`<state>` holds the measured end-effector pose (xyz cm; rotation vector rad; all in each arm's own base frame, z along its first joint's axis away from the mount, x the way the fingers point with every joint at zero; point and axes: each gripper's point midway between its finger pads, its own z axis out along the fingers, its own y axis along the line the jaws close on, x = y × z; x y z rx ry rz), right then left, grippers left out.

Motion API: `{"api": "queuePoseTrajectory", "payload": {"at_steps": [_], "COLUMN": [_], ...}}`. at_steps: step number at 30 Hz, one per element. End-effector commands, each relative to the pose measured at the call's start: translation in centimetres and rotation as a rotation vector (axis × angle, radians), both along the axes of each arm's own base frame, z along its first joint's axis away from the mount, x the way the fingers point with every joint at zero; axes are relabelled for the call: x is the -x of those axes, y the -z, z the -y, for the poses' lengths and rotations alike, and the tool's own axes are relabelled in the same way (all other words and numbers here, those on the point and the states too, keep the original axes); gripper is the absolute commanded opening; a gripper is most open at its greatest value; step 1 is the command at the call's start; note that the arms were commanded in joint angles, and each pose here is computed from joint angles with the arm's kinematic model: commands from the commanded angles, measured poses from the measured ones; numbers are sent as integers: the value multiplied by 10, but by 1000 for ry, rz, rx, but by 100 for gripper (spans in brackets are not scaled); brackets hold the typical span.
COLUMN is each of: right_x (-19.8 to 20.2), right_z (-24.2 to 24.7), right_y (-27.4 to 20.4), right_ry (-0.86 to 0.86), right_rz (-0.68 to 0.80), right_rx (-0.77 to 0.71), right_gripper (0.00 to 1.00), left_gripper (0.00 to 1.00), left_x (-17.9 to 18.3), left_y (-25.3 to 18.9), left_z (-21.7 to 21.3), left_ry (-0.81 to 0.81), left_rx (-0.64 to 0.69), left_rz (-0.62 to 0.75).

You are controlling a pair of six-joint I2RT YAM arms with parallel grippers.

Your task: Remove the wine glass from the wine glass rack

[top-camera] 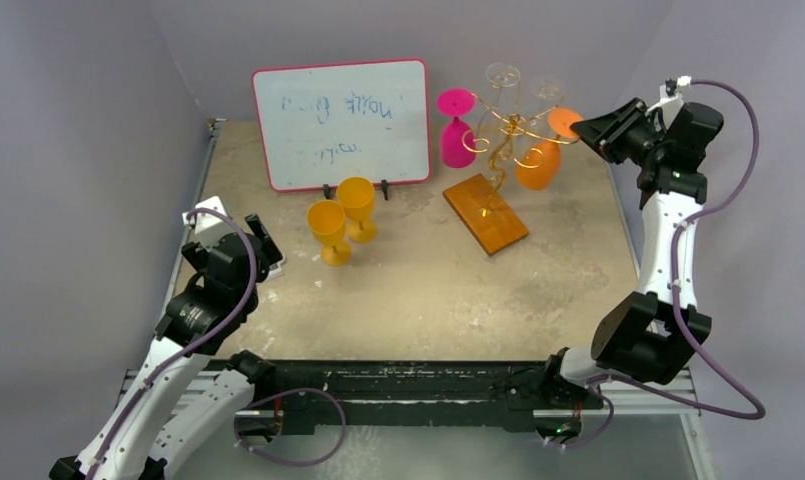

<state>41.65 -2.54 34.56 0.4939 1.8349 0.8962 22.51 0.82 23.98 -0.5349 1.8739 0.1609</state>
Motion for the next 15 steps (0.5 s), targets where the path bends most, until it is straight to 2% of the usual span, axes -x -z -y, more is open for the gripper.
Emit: {"api": "queuePoseTrajectory", "payload": {"at_steps": [1, 12, 15], "right_x": [0, 2, 3], "right_z": [7, 18, 17], "right_y": [-15, -24, -24], "right_ry": [53, 135, 133], "right_rz": [41, 47, 51], "right_rx": [51, 79, 80], "right_gripper": [32, 24, 17], "left_gripper": [83, 83, 83], "left_x": [-4, -5, -5], "left_y": [-8, -7, -7], "left_z": [-2, -1, -1], "left_ry": [-24, -22, -20], "left_rx": [13, 13, 13], "left_rz": [42, 39, 37]}}
